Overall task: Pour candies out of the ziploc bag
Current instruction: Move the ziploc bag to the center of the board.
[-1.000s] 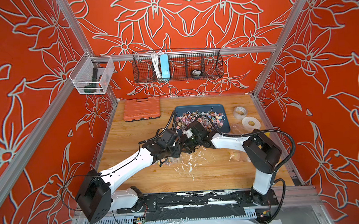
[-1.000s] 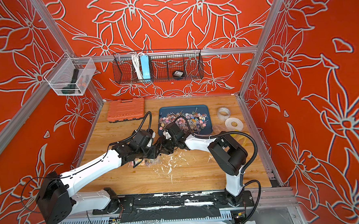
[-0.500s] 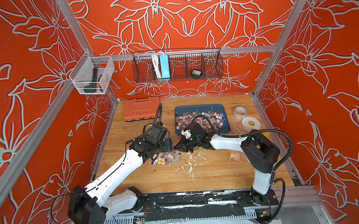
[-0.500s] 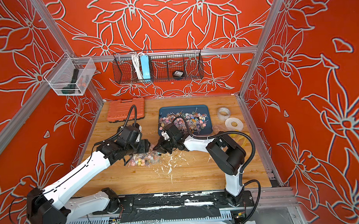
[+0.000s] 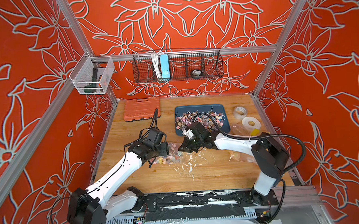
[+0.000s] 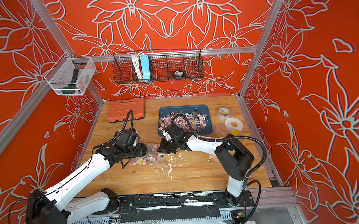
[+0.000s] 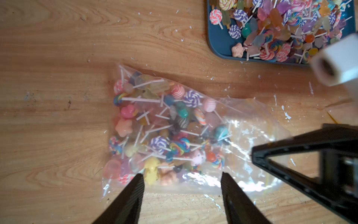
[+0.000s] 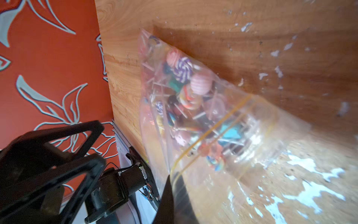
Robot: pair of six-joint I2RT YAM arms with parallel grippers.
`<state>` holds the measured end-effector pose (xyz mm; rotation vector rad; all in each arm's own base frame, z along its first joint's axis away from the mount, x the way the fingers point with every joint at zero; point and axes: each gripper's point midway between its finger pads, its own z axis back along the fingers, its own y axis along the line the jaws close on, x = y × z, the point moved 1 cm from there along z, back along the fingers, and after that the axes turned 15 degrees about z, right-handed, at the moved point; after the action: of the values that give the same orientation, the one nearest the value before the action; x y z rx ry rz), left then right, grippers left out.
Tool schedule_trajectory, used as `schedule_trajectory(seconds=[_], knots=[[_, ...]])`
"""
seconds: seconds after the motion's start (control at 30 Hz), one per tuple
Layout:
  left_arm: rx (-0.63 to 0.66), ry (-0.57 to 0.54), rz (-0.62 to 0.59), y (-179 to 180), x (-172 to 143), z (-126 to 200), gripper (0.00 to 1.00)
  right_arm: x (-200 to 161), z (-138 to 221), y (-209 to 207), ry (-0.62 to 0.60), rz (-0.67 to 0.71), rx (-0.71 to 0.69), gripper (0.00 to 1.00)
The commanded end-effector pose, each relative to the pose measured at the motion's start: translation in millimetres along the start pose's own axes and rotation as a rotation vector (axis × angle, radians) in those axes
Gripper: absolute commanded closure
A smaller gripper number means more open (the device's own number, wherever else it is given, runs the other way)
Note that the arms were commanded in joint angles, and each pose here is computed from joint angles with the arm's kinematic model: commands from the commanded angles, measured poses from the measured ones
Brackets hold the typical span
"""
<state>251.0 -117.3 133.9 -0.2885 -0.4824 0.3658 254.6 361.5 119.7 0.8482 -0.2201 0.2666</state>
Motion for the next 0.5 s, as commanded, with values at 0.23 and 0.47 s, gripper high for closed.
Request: schedule_trajectory(seconds=[0.23,0.47], knots=[[-0.041,0.05,0.048,2.7,-15.9,-28.6,0.38,-4.1,50.2,-59.9,0.001,0.057,-0.172,1.0],[-0.087,0.061,0.054,1.5,-24.6,-47.8,0.38,2.6,68.7,-82.6,-0.022,0.045,-0.233,1.0]])
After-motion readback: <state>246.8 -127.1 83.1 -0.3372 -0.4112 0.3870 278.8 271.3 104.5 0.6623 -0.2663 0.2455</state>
